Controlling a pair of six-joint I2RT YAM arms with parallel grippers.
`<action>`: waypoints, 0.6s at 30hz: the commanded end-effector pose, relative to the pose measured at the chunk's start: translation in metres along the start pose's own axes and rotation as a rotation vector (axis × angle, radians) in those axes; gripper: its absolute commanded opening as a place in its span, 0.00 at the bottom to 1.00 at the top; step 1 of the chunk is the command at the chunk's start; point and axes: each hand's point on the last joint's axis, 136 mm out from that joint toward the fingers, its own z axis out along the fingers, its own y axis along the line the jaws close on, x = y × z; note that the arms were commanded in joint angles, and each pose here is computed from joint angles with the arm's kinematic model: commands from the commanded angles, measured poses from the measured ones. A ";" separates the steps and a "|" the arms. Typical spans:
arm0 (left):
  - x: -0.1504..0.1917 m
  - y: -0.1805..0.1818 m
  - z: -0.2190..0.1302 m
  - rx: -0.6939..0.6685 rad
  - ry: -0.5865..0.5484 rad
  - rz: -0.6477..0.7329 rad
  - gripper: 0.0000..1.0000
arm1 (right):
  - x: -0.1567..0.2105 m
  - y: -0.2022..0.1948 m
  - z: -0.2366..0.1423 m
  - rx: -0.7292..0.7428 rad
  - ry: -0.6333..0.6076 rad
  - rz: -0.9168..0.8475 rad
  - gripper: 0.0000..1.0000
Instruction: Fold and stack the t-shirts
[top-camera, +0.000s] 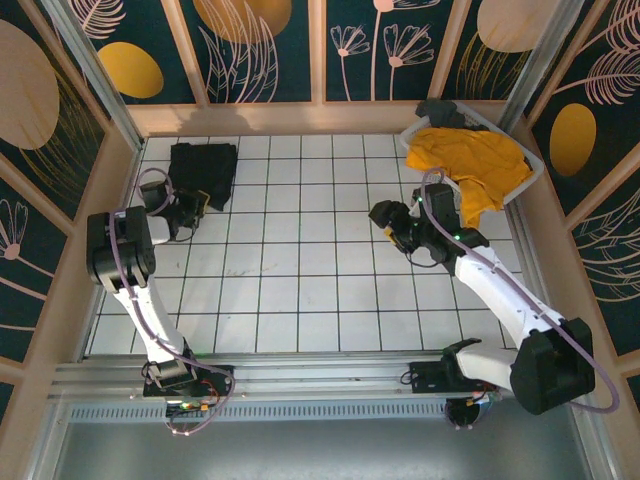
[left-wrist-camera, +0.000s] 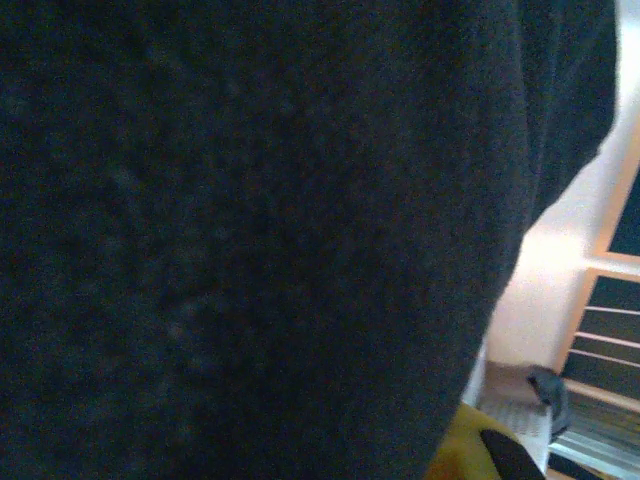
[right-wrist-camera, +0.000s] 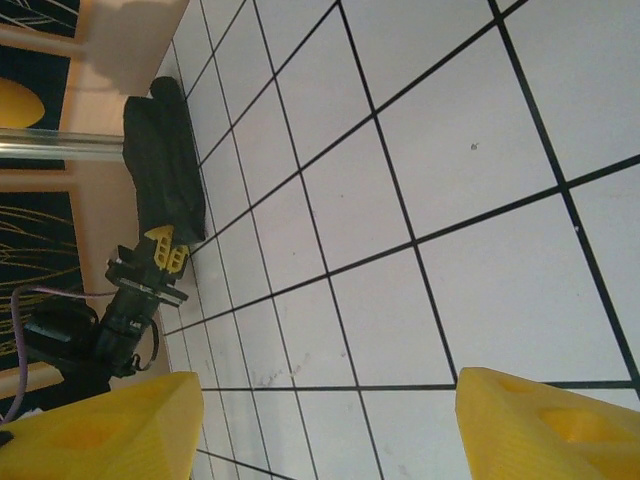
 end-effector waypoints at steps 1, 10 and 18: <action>0.012 0.012 -0.001 -0.061 0.079 0.117 0.00 | -0.004 0.020 0.001 -0.057 0.012 -0.090 0.70; 0.028 -0.068 -0.069 -0.090 -0.091 0.220 0.99 | -0.034 0.064 -0.040 -0.282 -0.157 -0.170 0.99; 0.040 -0.156 -0.183 -0.122 -0.514 0.424 0.99 | -0.095 0.061 -0.106 -0.055 -0.492 -0.218 0.99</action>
